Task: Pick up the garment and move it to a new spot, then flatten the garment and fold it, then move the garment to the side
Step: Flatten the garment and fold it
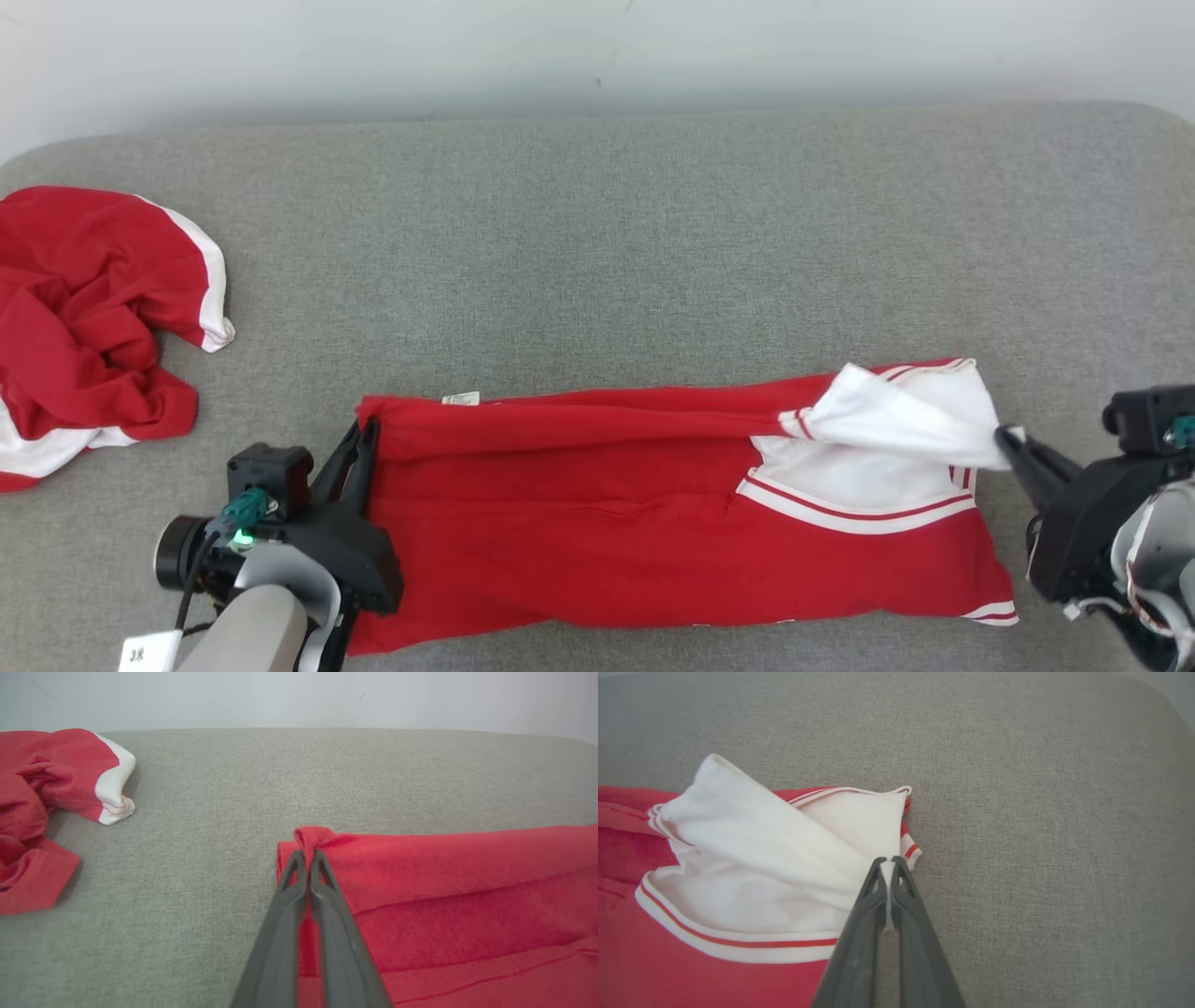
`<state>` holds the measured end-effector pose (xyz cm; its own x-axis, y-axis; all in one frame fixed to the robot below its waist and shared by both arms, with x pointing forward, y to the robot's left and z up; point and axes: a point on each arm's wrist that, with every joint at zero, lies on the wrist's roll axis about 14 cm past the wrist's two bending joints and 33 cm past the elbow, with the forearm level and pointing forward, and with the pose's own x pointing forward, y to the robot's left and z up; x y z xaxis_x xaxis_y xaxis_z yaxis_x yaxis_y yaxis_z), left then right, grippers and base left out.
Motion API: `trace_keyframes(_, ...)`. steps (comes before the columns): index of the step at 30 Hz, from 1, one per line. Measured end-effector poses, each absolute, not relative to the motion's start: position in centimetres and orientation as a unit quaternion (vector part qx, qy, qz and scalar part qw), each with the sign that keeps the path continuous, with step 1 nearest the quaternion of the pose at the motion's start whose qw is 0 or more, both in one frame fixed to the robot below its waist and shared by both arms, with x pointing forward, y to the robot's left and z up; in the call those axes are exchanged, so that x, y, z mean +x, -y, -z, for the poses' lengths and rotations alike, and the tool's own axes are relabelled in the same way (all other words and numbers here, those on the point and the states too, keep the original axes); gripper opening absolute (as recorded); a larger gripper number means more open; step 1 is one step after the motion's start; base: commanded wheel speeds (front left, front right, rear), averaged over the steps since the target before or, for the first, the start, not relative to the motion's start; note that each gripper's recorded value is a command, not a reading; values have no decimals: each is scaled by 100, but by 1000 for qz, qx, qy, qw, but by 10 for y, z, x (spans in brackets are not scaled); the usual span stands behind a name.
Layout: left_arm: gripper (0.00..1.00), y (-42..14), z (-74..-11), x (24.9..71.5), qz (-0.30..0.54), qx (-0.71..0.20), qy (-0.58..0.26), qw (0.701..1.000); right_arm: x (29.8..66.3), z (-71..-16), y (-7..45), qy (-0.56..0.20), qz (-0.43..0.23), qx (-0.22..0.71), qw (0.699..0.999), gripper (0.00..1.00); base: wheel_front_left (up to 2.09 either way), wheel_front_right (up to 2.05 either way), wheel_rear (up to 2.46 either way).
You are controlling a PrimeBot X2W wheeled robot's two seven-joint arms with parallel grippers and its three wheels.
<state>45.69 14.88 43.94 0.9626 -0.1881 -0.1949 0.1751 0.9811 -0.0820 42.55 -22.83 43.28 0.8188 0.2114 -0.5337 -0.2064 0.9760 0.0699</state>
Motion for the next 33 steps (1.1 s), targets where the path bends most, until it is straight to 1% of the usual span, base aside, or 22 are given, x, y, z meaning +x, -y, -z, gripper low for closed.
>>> trace_keyframes(2,2,-151,-436,453,87,-33,-106,990,418,-433,223,-285,-113,12,952,0,0,0,0)
trace_keyframes(3,12,-151,-434,451,86,-33,-110,990,414,-432,222,-289,-113,12,951,0,0,0,0)
trace_keyframes(4,58,-152,-432,450,83,-34,-112,990,409,-430,220,-294,-116,9,949,0,0,0,0)
trace_keyframes(5,100,-153,-432,449,82,-34,-113,990,404,-429,220,-299,-117,7,947,0,0,0,0)
trace_keyframes(7,100,-155,-430,447,75,-38,-115,990,395,-425,215,-310,-120,8,943,0,0,0,0)
trace_keyframes(8,100,-157,-430,446,69,-42,-115,990,390,-423,212,-317,-122,10,940,30,0,0,0)
trace_keyframes(9,100,-159,-430,445,63,-47,-115,990,385,-420,209,-325,-126,11,937,100,0,0,0)
trace_keyframes(12,100,-163,-437,442,46,-62,-102,992,375,-419,206,-329,-126,11,936,100,0,0,0)
trace_keyframes(17,100,-179,-467,434,11,-90,-45,995,362,-418,205,-333,-121,14,935,100,0,0,0)
trace_keyframes(24,100,-189,-496,397,-10,-110,15,994,351,-429,197,-316,-120,35,941,100,0,0,0)
trace_keyframes(31,100,-197,-509,367,-24,-119,44,992,358,-449,205,-276,-95,51,955,100,0,0,0)
trace_keyframes(33,100,-195,-511,361,-23,-126,49,991,360,-450,202,-272,-89,77,955,100,0,0,0)
